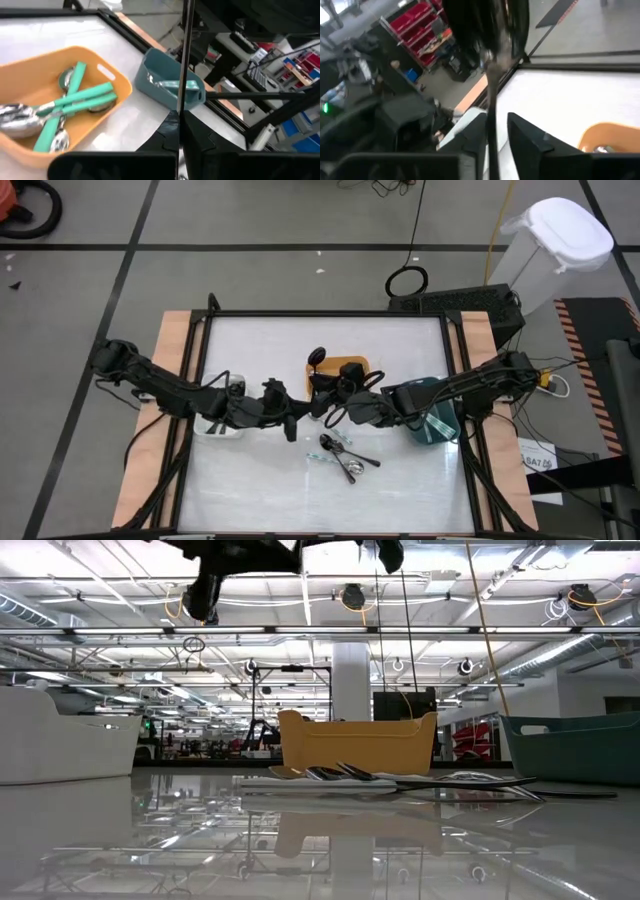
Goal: Sort silverware by color (type)
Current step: Put the black spoon into the white bin
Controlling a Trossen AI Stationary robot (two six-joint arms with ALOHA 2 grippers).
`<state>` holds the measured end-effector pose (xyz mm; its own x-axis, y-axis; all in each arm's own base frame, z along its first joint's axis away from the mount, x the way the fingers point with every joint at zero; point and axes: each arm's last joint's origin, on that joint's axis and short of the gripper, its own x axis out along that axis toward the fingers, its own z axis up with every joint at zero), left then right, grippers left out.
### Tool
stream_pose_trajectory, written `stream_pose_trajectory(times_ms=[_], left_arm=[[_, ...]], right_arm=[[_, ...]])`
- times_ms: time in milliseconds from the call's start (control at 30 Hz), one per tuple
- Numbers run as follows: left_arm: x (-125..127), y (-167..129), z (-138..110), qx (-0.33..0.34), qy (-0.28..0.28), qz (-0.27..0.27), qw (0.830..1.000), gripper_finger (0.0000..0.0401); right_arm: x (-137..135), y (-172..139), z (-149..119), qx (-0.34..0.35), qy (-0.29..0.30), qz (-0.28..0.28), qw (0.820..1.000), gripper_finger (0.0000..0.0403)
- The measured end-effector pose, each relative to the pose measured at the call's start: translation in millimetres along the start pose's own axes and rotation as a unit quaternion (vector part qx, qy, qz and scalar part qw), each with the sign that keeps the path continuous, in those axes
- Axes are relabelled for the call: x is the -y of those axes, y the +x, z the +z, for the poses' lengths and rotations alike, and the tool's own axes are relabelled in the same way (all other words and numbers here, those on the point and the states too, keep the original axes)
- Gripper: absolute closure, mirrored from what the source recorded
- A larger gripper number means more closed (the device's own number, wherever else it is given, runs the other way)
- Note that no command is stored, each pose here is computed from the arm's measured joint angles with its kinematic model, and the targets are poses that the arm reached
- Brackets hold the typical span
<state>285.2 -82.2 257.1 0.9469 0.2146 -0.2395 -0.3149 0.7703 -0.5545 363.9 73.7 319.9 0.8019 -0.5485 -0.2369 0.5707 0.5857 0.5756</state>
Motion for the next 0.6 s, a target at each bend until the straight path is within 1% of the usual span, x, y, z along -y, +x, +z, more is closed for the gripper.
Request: stream_pose_trajectory(times_ms=[100, 300, 467, 600], left_arm=[[-1.2, -13.1, 9.5, -0.008, -0.017, 0.004, 1.000, 0.0398], [-8.2, -51.7, 34.1, -0.012, -0.038, 0.025, 0.999, 0.0399], [-24.8, -89.7, 46.0, -0.049, -0.074, 0.059, 0.994, 0.0400], [-39.4, -119.8, 48.2, -0.095, -0.112, 0.082, 0.986, 0.0400]], right_arm=[[0.0, -3.9, 3.2, -0.019, 0.000, 0.011, 1.000, 0.0306], [5.9, -13.2, 10.2, -0.042, -0.002, -0.003, 0.999, 0.0262], [9.8, -21.2, 14.3, -0.092, -0.018, 0.007, 0.996, 0.0247], [11.1, -24.6, 8.5, -0.148, -0.030, 0.022, 0.988, 0.0246]])
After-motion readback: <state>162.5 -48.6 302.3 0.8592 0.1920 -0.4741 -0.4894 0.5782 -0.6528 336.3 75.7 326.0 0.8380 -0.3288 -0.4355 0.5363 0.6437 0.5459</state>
